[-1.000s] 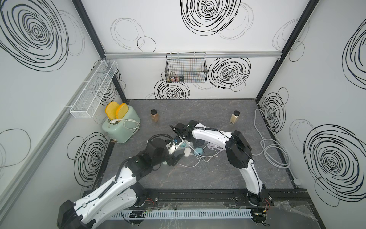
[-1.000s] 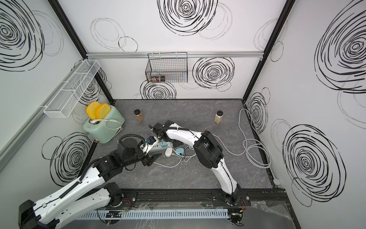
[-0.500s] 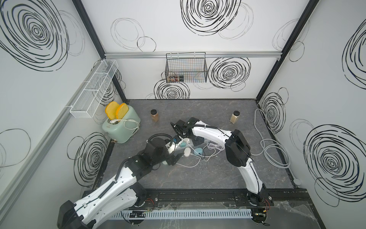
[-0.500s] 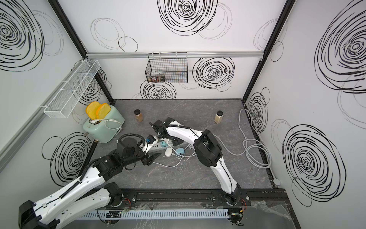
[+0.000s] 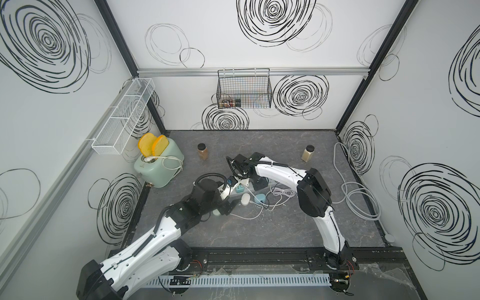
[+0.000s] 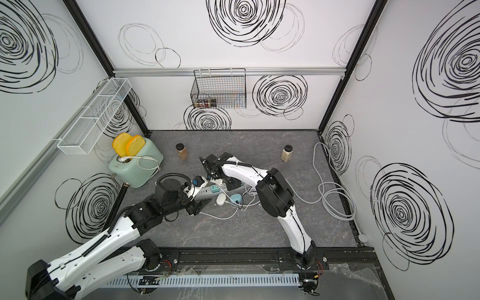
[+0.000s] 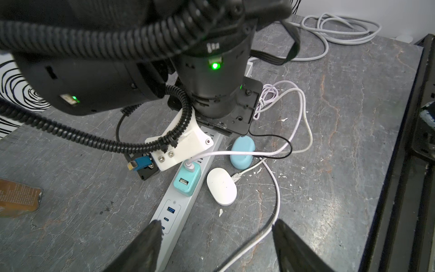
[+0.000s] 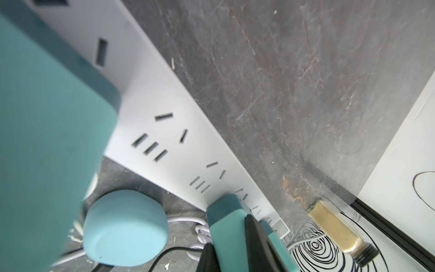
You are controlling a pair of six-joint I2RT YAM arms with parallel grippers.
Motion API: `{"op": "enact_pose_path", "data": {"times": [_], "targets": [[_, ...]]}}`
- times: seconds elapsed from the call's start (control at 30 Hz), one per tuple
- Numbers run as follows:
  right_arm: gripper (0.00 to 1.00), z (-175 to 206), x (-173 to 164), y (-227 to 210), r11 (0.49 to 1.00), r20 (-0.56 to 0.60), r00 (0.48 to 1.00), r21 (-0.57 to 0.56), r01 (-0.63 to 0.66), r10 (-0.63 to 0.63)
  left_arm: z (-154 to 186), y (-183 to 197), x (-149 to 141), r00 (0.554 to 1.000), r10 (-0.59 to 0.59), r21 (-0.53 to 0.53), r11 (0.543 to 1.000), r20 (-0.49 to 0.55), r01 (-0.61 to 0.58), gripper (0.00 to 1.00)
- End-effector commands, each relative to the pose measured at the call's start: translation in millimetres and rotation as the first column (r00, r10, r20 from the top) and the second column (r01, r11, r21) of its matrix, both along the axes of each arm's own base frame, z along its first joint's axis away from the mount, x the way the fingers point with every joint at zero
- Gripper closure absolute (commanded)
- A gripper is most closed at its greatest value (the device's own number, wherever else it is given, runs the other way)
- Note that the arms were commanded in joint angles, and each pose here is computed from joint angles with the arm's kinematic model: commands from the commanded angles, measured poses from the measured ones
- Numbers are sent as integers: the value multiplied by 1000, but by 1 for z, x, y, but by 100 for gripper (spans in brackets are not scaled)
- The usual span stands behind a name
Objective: Charge the bluetooth headset
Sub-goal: Insert the plug into the socket.
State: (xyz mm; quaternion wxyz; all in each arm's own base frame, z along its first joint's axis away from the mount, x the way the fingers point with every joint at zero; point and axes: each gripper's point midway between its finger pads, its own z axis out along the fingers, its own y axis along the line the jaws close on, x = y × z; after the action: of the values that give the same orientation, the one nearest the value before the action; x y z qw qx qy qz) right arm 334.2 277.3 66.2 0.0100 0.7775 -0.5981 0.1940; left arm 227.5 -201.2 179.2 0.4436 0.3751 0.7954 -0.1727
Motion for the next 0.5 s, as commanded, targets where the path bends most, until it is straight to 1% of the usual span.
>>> {"op": "enact_pose_path", "data": {"times": [0.0,0.13,0.17,0.23,0.27,0.33,0.47], "targets": [[90,-55,15,3,996,-61,997,68,49,-45,17,-3,8,999,1,-27,1000,50,0,23],[78,-24,29,18,988,8,1000,155,15,-16,17,1,14,998,26,-18,1000,51,-25,23],[71,-16,31,21,984,19,1000,177,7,-10,17,2,15,998,33,-15,999,51,-32,22],[54,0,36,27,974,47,999,225,2,-12,17,4,18,998,46,-11,999,52,-45,23],[49,9,38,28,969,59,998,247,2,-17,17,5,19,997,51,-10,999,50,-51,23],[44,26,42,32,955,79,996,295,7,-32,18,8,22,996,67,-10,998,55,-67,22],[38,65,45,35,924,141,988,382,5,-63,21,15,30,993,99,-12,995,60,-99,23]]}}
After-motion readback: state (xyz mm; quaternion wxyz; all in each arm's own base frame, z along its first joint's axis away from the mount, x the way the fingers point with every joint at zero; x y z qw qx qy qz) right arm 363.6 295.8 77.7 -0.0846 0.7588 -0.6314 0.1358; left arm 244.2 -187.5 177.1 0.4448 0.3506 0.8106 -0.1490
